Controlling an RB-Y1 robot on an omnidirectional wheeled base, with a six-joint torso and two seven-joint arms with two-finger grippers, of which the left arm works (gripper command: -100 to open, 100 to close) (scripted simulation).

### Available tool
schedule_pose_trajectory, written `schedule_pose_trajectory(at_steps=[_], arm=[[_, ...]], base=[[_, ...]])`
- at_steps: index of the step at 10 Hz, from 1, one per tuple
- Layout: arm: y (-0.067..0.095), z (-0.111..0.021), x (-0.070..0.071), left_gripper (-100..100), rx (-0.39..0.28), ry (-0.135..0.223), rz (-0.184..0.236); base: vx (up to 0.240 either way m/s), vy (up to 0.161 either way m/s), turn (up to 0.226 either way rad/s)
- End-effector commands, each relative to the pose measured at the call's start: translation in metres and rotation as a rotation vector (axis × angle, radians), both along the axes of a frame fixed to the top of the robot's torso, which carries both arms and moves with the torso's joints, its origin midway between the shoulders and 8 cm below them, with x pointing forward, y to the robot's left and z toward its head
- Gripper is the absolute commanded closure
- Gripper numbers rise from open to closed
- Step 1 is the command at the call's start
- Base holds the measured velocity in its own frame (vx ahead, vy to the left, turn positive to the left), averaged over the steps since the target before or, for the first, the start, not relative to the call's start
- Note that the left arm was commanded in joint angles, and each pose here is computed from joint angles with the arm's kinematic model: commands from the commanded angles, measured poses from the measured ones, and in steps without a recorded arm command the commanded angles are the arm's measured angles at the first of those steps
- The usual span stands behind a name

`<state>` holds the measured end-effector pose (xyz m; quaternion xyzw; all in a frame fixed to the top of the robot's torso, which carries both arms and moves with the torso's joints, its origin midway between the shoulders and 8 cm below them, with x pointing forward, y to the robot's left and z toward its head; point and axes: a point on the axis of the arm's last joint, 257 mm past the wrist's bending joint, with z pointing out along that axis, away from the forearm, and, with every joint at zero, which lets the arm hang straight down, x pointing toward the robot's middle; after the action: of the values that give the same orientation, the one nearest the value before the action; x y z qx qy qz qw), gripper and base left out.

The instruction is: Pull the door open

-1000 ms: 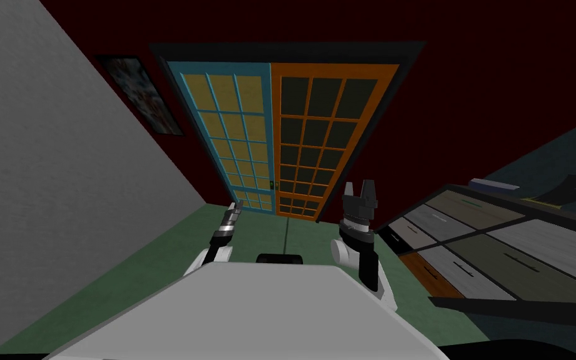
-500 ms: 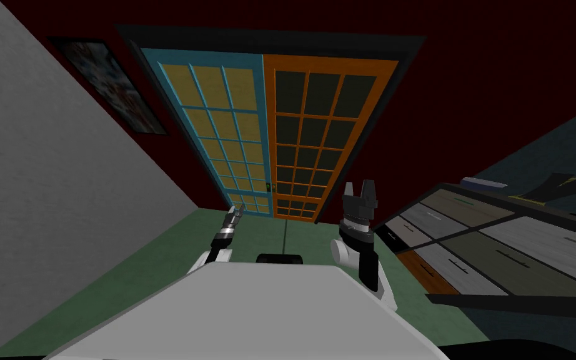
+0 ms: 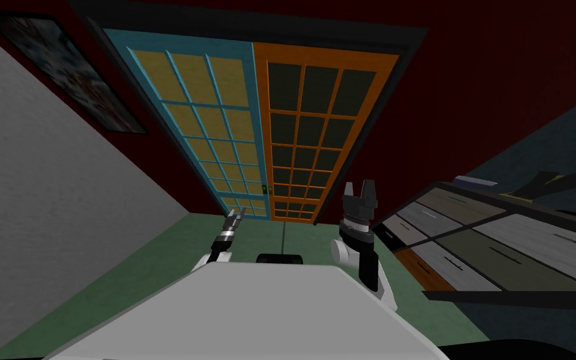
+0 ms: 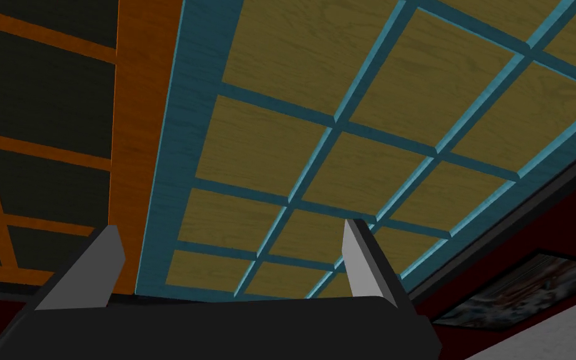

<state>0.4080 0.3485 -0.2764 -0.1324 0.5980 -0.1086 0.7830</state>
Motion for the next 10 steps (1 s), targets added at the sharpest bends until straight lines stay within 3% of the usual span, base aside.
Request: schedule_pose_trajectory(at_steps=[1,10], arm=[[0.004,-0.012,-0.001,-100,0.036,0.027,0.013],[0.01,-0.074,-0.011,-100,0.198,0.169,0.059]], base=[[0.102,0.018,-0.058],[0.108,0.01,-0.071]])
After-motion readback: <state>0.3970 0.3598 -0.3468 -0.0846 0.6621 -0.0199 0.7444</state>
